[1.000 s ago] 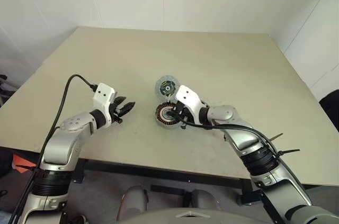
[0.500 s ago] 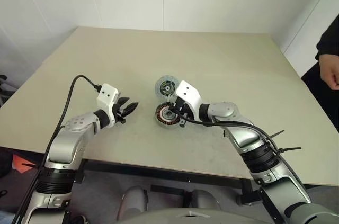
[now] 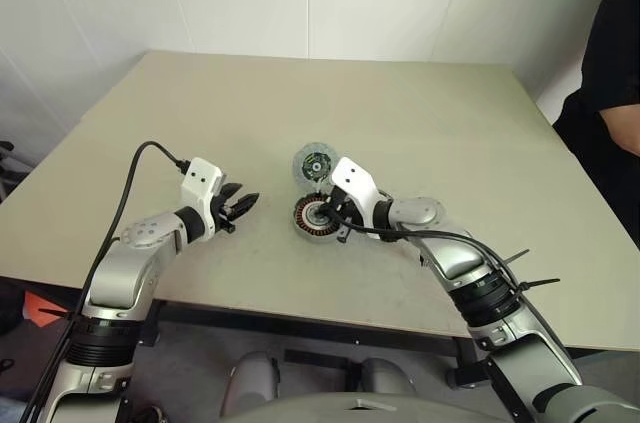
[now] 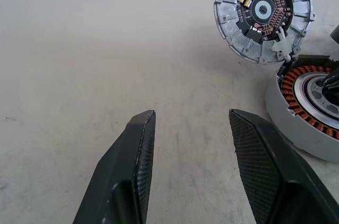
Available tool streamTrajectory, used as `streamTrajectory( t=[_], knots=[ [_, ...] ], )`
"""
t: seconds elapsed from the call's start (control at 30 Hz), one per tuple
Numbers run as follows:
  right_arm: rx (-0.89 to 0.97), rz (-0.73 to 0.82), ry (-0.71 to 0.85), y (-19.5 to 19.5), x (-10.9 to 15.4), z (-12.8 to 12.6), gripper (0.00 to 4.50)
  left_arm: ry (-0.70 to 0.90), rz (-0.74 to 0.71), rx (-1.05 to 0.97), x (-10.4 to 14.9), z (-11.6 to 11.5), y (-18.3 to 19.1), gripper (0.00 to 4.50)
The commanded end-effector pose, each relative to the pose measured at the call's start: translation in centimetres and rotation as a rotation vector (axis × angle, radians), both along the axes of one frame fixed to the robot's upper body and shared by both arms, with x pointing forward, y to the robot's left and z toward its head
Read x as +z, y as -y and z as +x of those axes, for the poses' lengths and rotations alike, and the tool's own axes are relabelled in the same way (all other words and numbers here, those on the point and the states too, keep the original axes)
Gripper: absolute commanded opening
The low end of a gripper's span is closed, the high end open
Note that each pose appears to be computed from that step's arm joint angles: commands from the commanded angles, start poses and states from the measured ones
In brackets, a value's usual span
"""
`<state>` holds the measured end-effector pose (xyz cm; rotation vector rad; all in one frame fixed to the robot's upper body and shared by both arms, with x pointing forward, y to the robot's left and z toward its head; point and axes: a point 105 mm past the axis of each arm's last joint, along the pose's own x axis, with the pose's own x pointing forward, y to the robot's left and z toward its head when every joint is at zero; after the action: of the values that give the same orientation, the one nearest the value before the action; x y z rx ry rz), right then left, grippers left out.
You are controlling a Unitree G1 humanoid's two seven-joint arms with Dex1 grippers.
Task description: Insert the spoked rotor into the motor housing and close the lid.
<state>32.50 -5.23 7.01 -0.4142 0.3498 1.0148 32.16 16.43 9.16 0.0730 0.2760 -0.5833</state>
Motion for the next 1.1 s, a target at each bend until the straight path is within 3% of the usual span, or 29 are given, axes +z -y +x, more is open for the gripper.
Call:
streamTrajectory(
  t=[0.03, 0.23, 0.33, 0.5, 0.6, 0.77, 0.93, 1.1],
  knots=[
    [0.032, 0.047, 0.082, -0.3, 2.9, 0.1, 0.03, 0.060, 0.003, 0.004, 1.4, 0.4, -0.2, 2.33],
    [-0.011, 0.089, 0.161, 0.9, 6.3, 1.3, 0.03, 0.057, -0.004, -0.007, 1.4, 0.5, 0.2, 2.33],
    [-0.065, 0.084, 0.164, 2.2, 6.6, 2.1, 0.03, 0.058, -0.006, -0.012, 1.4, 0.6, 0.4, 2.33],
    [-0.281, 0.050, 0.128, 8.1, 6.0, 4.4, 0.03, 0.060, -0.014, -0.025, 1.3, 0.8, 0.8, 2.33],
    [-0.305, 0.021, 0.096, 11.1, 5.6, 4.1, 0.66, 0.057, -0.020, -0.033, 1.2, 0.8, 1.1, 2.33],
    [-0.262, -0.140, 0.149, 15.7, 5.6, 3.1, 2.32, 0.056, -0.024, -0.047, 1.1, 1.0, 1.4, 2.33],
    [-0.155, -0.171, 0.156, 16.4, 5.9, 1.8, 2.32, 0.057, -0.023, -0.061, 1.2, 1.3, 1.7, 2.33],
    [-0.043, -0.127, 0.120, 13.9, 5.1, 0.0, 2.32, 0.057, -0.020, -0.072, 1.2, 1.4, 1.8, 2.33]
  ],
)
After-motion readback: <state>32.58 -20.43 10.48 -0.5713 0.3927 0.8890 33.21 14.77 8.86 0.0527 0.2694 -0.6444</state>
